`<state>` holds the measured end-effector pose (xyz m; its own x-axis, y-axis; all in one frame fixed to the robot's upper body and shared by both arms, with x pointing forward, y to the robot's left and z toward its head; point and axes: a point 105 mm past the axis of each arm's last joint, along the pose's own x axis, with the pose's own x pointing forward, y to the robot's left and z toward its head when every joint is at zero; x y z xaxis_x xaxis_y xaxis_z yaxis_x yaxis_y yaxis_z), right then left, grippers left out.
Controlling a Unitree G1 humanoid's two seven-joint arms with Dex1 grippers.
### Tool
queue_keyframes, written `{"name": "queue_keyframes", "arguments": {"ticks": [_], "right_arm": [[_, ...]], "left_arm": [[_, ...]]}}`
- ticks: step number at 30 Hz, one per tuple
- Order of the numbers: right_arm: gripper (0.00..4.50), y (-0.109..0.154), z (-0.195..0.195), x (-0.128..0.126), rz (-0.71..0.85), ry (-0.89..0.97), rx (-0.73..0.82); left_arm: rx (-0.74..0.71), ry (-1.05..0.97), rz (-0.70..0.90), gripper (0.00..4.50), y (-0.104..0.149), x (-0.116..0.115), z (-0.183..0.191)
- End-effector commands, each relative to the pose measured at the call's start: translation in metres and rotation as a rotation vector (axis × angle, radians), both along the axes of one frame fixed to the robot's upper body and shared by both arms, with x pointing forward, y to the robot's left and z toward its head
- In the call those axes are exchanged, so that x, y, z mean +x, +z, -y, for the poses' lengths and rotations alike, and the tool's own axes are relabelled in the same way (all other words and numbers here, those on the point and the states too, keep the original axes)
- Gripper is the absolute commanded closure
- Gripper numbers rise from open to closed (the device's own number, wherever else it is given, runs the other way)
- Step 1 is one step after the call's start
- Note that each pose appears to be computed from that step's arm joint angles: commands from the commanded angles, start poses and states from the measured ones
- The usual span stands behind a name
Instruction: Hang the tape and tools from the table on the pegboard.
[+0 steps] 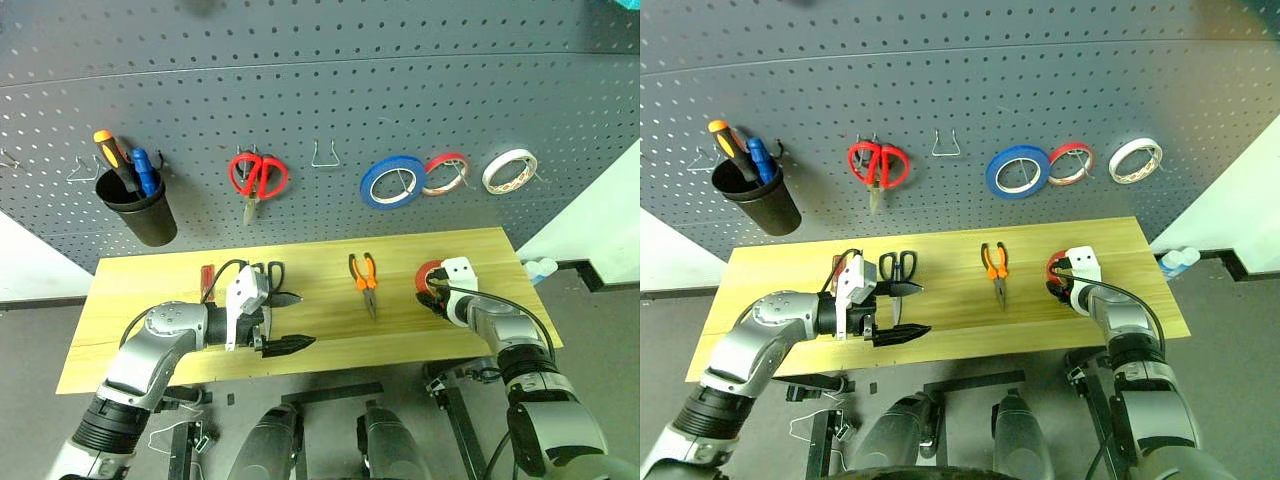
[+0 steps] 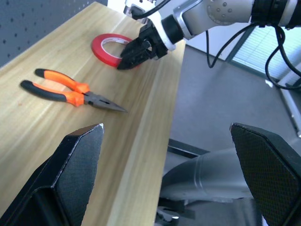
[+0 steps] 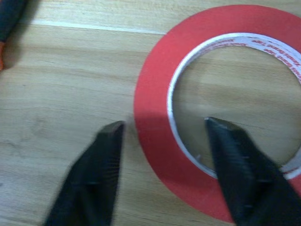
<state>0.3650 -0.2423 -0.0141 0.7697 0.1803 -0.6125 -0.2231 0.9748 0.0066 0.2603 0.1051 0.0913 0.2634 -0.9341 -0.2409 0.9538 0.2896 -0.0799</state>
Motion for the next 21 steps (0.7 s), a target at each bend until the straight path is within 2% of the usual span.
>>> {"name": "queue_keyframes", "arguments": {"ticks": [1, 3, 4, 15, 21], "right_arm": [[3.13, -0.005, 0.004, -0.003, -0.023, -0.009, -0.005], [3.76, -0.005, 0.004, -0.003, -0.023, -0.01, -0.006], [3.82, -0.005, 0.005, -0.004, -0.023, -0.011, -0.006], [3.82, 0.0, 0.006, -0.003, -0.007, -0.005, -0.015], [3.82, 0.023, 0.003, -0.006, 0.049, 0.04, -0.01]], "left_arm": [[-0.013, -0.005, 0.035, 0.0, 0.01, 0.0, 0.0], [-0.014, -0.004, 0.036, 0.0, 0.011, 0.0, 0.0], [-0.014, -0.003, 0.036, 0.0, 0.011, 0.001, 0.0], [-0.016, -0.003, 0.04, 0.0, 0.008, 0.004, 0.002], [-0.022, -0.001, 0.054, 0.0, 0.009, 0.01, 0.004]]}}
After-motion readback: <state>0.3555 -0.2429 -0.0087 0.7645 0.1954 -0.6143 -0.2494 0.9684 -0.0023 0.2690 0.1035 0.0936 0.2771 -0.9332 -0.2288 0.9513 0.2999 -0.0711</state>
